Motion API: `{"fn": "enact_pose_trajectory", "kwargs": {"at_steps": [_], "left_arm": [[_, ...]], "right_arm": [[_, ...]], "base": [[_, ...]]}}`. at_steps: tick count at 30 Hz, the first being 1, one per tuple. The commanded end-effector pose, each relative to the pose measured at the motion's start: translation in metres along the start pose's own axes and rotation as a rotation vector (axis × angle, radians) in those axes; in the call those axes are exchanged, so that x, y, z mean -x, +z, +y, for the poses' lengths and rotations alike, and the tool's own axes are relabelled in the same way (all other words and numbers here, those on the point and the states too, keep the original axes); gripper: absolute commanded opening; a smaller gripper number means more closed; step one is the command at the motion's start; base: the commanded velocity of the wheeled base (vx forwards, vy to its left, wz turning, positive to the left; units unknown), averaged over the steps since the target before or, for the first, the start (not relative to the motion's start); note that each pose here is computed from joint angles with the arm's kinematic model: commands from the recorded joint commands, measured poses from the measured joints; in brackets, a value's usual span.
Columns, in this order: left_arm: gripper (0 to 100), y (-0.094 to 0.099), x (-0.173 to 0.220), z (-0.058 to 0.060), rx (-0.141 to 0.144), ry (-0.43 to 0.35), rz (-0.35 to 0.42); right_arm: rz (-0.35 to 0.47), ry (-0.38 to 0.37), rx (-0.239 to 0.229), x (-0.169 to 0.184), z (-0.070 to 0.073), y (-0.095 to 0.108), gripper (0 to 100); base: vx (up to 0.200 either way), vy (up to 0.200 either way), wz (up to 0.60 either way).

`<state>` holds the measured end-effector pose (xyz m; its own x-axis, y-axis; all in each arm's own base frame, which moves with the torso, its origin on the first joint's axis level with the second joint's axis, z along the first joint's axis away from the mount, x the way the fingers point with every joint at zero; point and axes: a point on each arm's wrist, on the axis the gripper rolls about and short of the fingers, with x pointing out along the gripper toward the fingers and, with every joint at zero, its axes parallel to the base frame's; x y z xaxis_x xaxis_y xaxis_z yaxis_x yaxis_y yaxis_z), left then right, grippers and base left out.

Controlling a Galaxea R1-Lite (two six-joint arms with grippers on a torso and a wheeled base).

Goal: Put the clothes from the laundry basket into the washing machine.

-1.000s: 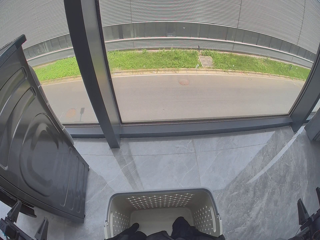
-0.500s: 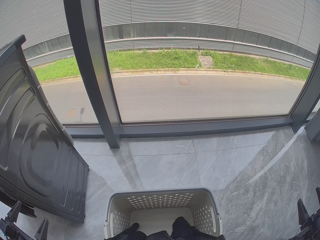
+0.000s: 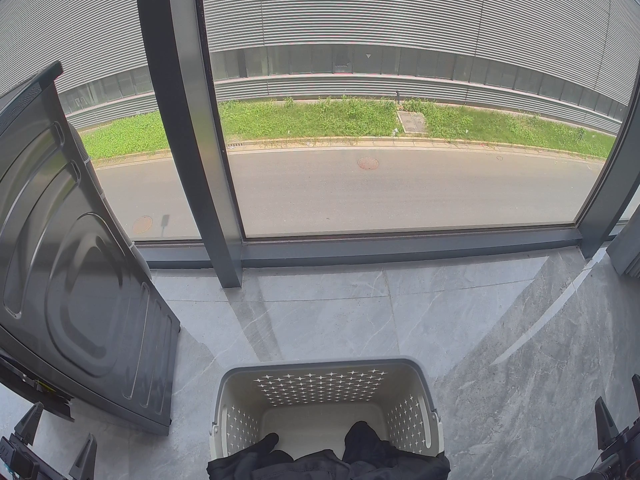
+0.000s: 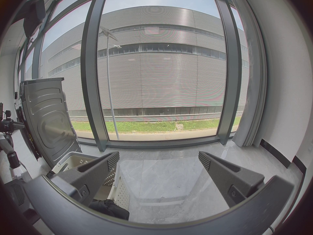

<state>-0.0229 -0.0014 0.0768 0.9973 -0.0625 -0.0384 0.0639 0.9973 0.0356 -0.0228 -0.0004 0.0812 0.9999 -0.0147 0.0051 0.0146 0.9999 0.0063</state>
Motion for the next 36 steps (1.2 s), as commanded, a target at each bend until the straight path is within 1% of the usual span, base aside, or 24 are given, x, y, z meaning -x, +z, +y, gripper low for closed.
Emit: {"fn": "enact_pose_trajectory", "kwargs": {"at_steps": [1, 30, 31, 32, 36], "left_arm": [[100, -0.0053, -0.0002, -0.0002, 0.0, 0.0, 0.0], [100, -0.0053, -0.0002, -0.0002, -0.003, 0.001, 0.0], [100, -0.0053, -0.0002, -0.0002, -0.003, -0.002, 0.0], [100, -0.0053, -0.0002, -0.0002, 0.003, -0.002, 0.0], [100, -0.0053, -0.0002, -0.0002, 0.001, -0.002, 0.0]], "right_arm": [[-0.001, 0.001, 0.0, 0.0001, 0.0, -0.0048, 100], [-0.001, -0.001, 0.0, 0.0001, 0.0, -0.0048, 100], [-0.001, -0.001, 0.0, 0.0001, 0.0, -0.0048, 100], [-0.001, -0.001, 0.0, 0.0001, 0.0, -0.0048, 100], [-0.001, -0.001, 0.0, 0.0001, 0.0, -0.0048, 100]], "base": [[-0.2, 0.0, 0.0], [-0.2, 0.0, 0.0], [0.0, 0.0, 0.0], [0.0, 0.0, 0.0], [0.0, 0.0, 0.0]]}}
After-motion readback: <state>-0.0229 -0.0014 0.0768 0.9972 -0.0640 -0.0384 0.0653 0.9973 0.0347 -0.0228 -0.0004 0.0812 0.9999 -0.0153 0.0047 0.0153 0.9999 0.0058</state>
